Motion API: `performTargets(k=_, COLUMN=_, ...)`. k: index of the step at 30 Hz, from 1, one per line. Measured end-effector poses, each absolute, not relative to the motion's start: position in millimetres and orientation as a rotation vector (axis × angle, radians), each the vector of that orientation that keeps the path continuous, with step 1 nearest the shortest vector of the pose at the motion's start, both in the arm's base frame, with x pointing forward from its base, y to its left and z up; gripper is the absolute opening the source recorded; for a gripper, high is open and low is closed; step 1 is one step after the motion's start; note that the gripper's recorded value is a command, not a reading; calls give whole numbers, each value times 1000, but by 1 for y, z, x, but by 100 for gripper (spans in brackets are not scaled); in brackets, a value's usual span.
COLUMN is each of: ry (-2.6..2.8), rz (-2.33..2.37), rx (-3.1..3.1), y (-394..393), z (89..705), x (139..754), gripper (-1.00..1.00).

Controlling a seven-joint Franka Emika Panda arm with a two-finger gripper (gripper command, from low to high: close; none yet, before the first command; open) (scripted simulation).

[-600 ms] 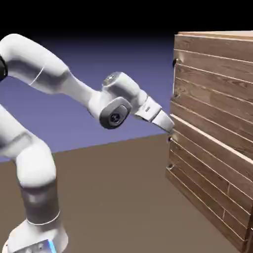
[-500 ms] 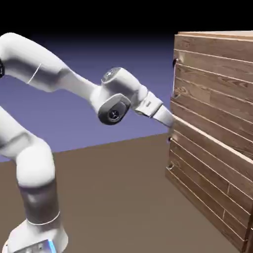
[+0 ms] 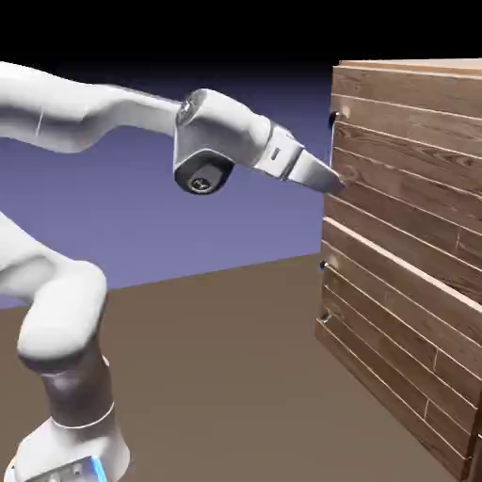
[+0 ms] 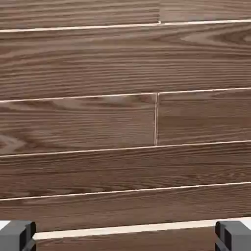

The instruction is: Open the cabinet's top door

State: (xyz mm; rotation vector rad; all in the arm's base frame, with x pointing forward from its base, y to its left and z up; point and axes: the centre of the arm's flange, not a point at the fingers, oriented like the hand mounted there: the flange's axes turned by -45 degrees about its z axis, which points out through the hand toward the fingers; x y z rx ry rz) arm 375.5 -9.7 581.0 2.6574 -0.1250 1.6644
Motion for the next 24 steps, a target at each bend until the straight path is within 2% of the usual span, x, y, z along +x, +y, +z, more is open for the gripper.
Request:
performTargets(k=12, ry=-138, rz=1890, rx=2503, y=20, z=612, x=367, gripper=100)
performTargets(k=24, ry=-100, rz=2065, rx=2356, y=69, z=607, x=377, gripper=100)
